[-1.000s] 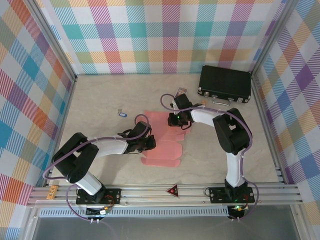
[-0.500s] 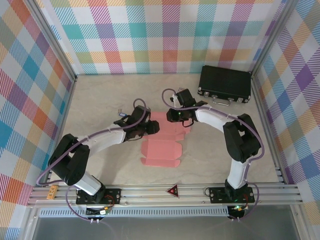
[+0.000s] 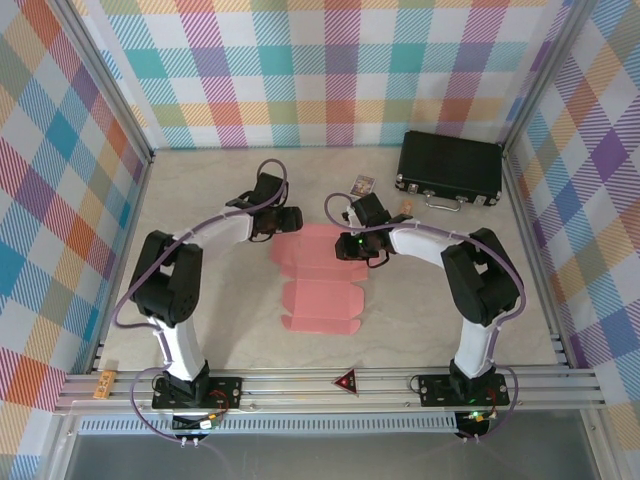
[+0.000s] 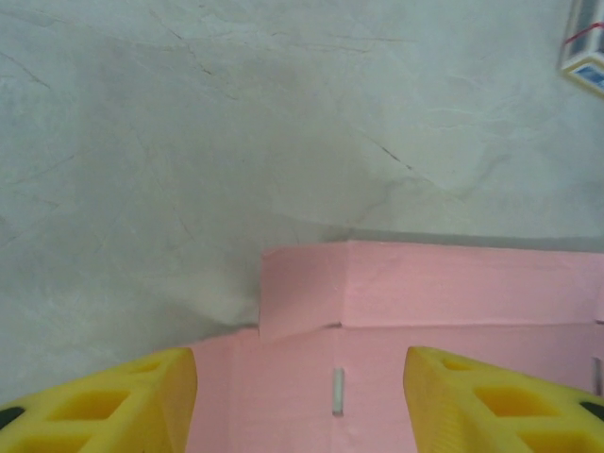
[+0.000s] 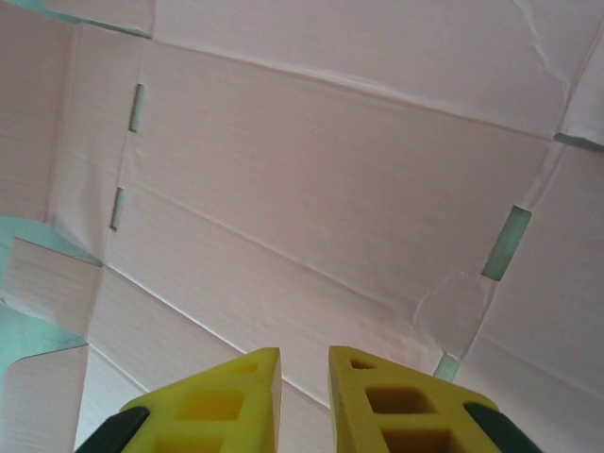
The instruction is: Fold the paper box
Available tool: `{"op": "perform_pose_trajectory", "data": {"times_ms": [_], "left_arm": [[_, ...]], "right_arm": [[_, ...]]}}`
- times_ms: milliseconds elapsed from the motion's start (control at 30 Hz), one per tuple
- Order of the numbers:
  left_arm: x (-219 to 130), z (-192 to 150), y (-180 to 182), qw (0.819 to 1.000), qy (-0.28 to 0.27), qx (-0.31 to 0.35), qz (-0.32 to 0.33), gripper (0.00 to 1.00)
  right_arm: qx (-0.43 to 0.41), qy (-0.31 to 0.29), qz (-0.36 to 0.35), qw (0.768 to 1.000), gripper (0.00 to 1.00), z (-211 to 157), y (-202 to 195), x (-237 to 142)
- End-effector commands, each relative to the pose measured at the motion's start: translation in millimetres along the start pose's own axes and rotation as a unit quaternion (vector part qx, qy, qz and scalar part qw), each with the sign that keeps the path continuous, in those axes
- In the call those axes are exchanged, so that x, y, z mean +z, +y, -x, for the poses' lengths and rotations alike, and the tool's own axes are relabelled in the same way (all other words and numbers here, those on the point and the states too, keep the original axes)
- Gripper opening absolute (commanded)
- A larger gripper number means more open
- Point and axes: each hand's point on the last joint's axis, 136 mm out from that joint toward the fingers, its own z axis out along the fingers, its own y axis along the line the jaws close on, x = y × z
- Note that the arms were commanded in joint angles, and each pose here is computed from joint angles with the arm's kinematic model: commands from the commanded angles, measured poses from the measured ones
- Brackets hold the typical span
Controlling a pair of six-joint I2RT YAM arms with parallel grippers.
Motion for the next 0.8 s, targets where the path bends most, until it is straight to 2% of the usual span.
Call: {"op": "perform_pose_trajectory", "data": {"times_ms": [0,133,467,767], "left_arm": [[7.8,1.9,-0.8,0.999,0.024,0.019,-0.011,0.59],[15.3,4.6,-6.7,0.999,0.023,0.027,-0.026,0.57],[38.3,-2.5,-2.2,0.998,0.06,0.029,-0.014,0.47],[44.3,-6.4,2.7,0.997,0.073,0.029,-0.002,0.47]], "right_arm": [[0.013,0.023,0.0,1.0,0.22,-14.9,-3.9,12.9],[0.018,0.031,-0.005,0.999,0.22,-19.2,-7.5,18.1],[0.026,0.039,-0.01,0.999,0.21,-23.2,-10.9,27.0],[0.026,0.039,-0.008,0.999,0.2,-22.4,-9.7,28.7]]}}
